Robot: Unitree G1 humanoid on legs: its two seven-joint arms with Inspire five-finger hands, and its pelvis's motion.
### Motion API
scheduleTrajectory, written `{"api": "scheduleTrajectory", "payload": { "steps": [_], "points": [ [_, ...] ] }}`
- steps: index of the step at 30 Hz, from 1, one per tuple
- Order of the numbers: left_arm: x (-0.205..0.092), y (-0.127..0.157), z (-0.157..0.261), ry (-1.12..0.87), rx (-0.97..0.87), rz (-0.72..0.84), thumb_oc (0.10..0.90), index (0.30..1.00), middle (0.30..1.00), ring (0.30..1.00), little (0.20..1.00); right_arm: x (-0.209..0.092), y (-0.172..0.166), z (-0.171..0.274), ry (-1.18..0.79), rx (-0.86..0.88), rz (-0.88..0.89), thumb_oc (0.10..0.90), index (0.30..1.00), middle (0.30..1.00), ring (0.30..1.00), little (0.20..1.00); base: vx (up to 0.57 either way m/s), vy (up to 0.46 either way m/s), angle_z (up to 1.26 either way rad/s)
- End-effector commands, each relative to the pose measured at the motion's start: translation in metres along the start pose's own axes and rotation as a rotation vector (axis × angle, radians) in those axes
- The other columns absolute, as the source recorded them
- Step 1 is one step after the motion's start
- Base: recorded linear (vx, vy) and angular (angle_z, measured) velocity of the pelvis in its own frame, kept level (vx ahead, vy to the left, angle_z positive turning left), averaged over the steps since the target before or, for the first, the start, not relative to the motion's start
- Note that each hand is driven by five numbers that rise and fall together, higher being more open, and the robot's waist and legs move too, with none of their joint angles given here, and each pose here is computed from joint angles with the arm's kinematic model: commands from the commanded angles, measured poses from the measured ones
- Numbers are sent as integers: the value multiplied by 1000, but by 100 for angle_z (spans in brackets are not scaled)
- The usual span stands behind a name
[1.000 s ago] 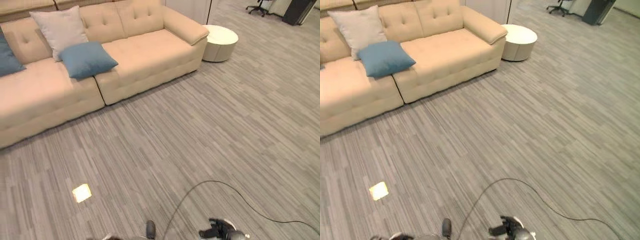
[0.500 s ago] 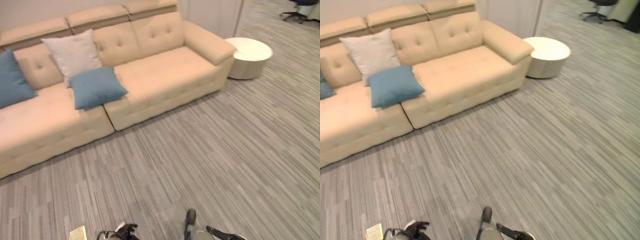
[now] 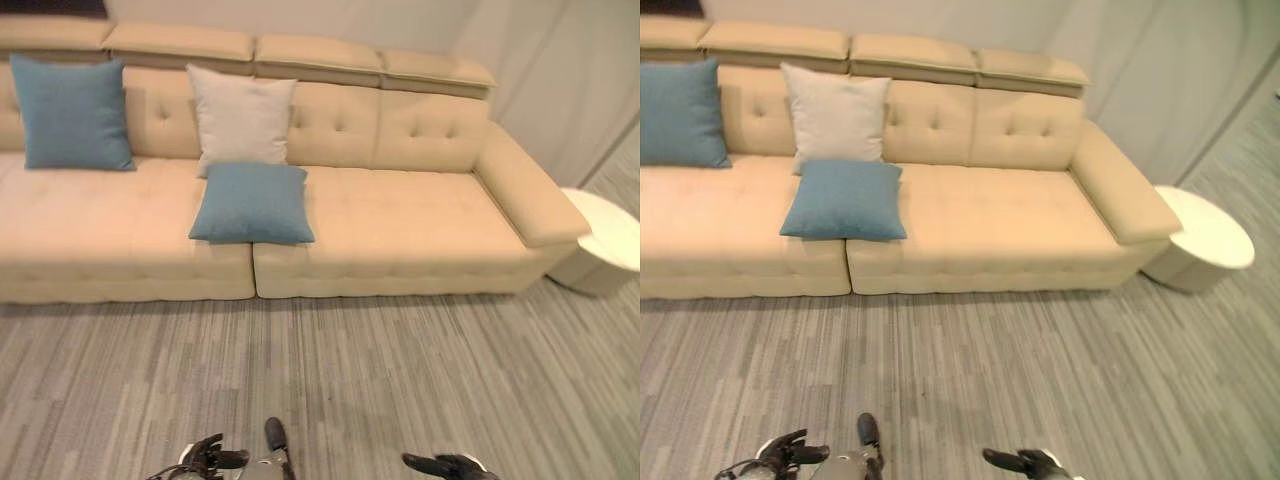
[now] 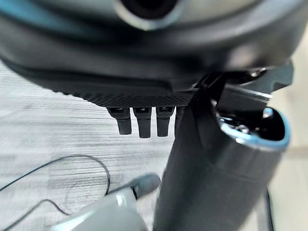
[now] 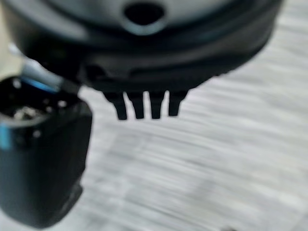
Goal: Pick up all the scattered cushions and arrange them neatly on the sofa.
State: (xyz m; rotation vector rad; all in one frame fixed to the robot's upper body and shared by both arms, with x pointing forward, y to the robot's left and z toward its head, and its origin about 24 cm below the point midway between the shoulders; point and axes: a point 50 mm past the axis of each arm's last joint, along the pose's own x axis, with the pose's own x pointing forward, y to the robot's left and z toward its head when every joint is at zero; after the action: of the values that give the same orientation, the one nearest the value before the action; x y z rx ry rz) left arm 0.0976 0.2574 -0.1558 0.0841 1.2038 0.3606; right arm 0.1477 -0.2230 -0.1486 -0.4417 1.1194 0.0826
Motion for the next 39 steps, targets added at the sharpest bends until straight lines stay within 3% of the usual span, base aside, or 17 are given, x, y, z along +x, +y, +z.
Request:
{"api": "scheduleTrajectory", "payload": {
  "steps": [1,5,9,19,20,21,22,23,30,39],
  "points": [
    [-3,1,-22,61,-29,39,800,900,900,900,900,0,-22,12,-54,0,-71,800,900,900,900,900,483,411,82],
    [-1,3,-3,-9,15,45,800,900,900,900,900,-1,-9,5,-47,-9,-46,800,900,900,900,900,421,249,123],
    [0,-11,24,-108,200,13,800,900,900,900,900,-2,-1,5,-62,-11,-37,800,900,900,900,900,256,-44,112],
    [0,-11,6,-53,335,4,800,900,900,900,900,-3,-22,-6,-27,3,-125,800,900,900,900,900,298,-101,50],
    [-1,-10,-2,-27,300,6,800,900,900,900,900,-4,-22,-10,-24,11,-133,800,900,900,900,900,278,-136,14],
    [-2,-11,-16,43,-30,1,800,900,900,900,900,-5,-22,-16,1,28,-140,800,900,900,900,900,318,-142,6],
    [-3,-11,-16,44,-30,1,800,900,900,900,900,-5,-22,-16,1,27,-140,800,900,900,900,900,345,-166,1],
    [-5,-10,-31,106,-239,14,800,900,900,900,900,-5,-25,-19,7,33,-139,800,900,900,900,900,149,-85,2],
    [-3,-16,-22,87,-323,41,800,900,900,900,900,-6,-50,20,-123,53,-233,800,900,900,900,900,186,-200,-15],
    [-4,-18,-23,71,-289,70,800,900,900,900,900,-9,-46,41,-239,5,-264,800,900,900,900,900,195,152,-13]
  ]
}}
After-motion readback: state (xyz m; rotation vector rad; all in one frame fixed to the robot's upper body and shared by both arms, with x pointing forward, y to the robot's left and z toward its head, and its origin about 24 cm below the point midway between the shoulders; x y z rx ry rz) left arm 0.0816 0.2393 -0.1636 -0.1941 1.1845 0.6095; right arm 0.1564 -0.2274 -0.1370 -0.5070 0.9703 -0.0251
